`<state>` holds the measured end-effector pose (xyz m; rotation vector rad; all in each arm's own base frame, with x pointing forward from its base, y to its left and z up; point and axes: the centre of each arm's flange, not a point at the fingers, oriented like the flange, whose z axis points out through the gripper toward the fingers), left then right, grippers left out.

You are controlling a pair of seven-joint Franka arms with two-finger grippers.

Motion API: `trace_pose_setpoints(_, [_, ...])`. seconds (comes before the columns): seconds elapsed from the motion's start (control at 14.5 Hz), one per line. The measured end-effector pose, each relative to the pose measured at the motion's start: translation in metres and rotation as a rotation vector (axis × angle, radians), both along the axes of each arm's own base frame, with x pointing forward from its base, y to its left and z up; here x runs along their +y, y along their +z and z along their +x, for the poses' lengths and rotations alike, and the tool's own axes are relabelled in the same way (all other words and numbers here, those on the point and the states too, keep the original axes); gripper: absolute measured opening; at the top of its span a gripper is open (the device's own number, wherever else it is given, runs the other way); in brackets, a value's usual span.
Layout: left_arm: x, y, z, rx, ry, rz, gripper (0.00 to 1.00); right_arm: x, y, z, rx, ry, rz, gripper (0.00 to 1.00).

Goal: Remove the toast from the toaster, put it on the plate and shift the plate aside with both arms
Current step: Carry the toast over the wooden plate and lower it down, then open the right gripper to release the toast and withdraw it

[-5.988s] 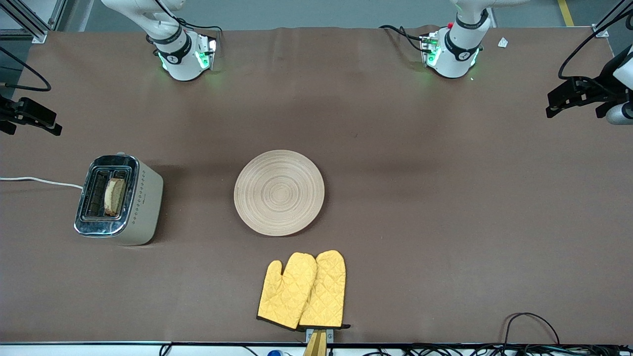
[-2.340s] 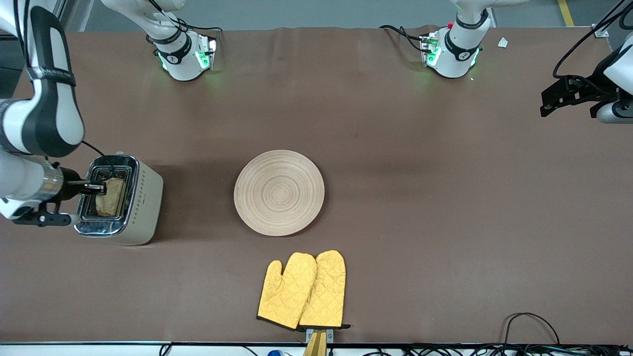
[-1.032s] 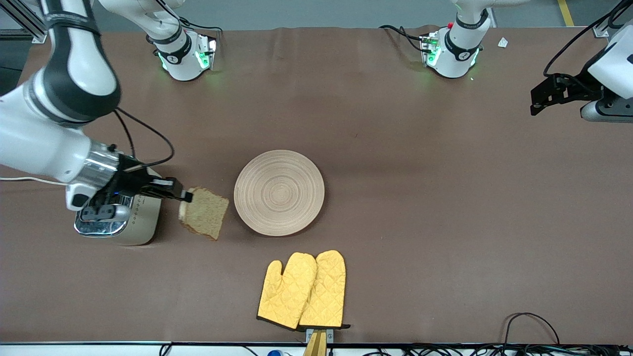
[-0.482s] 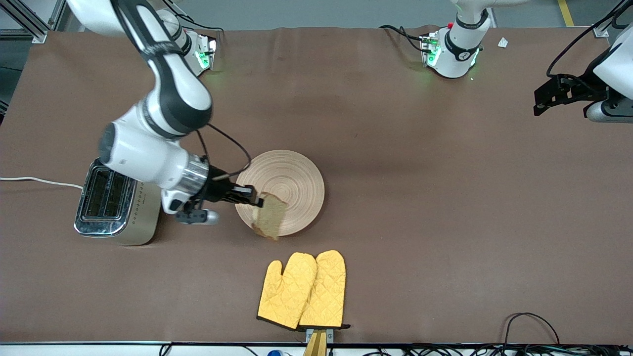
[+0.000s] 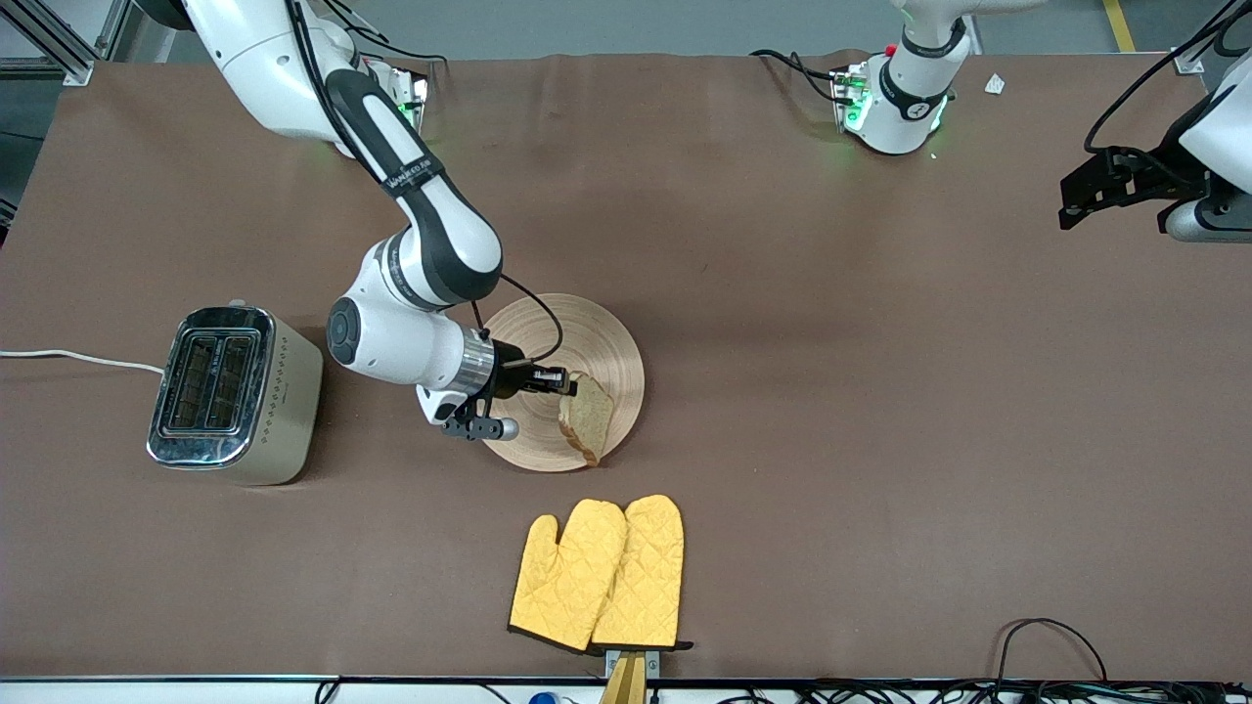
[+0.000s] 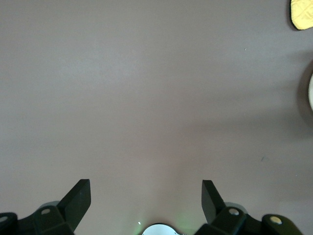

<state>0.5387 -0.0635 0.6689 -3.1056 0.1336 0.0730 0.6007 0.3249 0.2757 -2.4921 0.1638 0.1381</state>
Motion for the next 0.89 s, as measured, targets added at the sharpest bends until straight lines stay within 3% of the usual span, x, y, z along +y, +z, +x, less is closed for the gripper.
trace_pose_setpoints(0.14, [0.000, 0.000, 0.000, 0.000, 0.000, 0.000, 1.00, -0.031, -0.020, -0.001, -0.003, 0.055, 0.044, 0.07])
trace_pose_setpoints(0.41, [0.000, 0.000, 0.000, 0.000, 0.000, 0.000, 1.00, -0.085, -0.034, 0.003, 0.061, 0.122, 0.093, 0.07])
trace_pose_setpoints(0.89, [-0.002, 0.000, -0.001, 0.005, -0.003, 0.001, 1.00, -0.136, -0.049, 0.008, 0.014, 0.178, 0.076, 0.07])
